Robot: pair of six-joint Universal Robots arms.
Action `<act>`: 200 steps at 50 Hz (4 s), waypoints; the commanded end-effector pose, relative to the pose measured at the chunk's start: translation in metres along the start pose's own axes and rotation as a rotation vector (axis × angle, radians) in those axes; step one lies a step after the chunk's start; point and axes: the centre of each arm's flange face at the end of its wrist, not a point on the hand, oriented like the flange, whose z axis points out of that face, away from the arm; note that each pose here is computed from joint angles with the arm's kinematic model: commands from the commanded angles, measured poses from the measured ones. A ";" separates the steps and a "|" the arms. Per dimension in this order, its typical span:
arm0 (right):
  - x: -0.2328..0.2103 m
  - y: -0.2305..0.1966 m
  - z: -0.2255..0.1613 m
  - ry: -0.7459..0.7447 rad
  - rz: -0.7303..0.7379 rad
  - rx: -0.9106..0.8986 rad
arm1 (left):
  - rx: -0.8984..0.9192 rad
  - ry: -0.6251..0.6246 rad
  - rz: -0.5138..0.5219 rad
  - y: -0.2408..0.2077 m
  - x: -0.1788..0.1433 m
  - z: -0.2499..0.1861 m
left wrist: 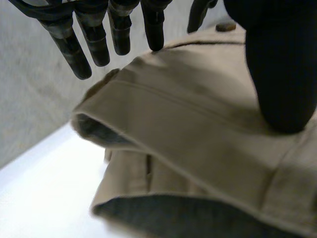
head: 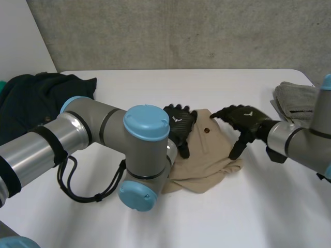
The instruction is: Fold the laundry.
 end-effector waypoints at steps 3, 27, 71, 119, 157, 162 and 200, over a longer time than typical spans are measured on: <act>-0.009 0.023 0.024 -0.043 -0.057 -0.026 | -0.183 -0.076 0.030 0.022 -0.032 -0.004; -0.022 -0.022 -0.031 0.180 -0.305 0.149 | 0.236 0.036 -0.026 -0.094 -0.054 -0.037; -0.073 0.053 0.017 0.054 -0.447 0.340 | 0.290 0.343 -0.175 -0.106 -0.050 -0.048; 0.318 0.104 0.015 0.350 -0.243 0.581 | 0.287 0.292 -0.178 -0.100 -0.062 -0.049; 0.283 -0.077 -0.123 1.073 -0.494 0.311 | 0.522 0.303 -0.172 -0.174 -0.066 -0.101; 0.215 -0.126 -0.114 0.974 -0.543 0.579 | 0.611 0.279 -0.188 -0.197 -0.077 -0.123; -0.049 0.034 -0.051 0.033 -0.448 0.105 | 0.006 -0.561 0.227 0.100 -0.376 0.042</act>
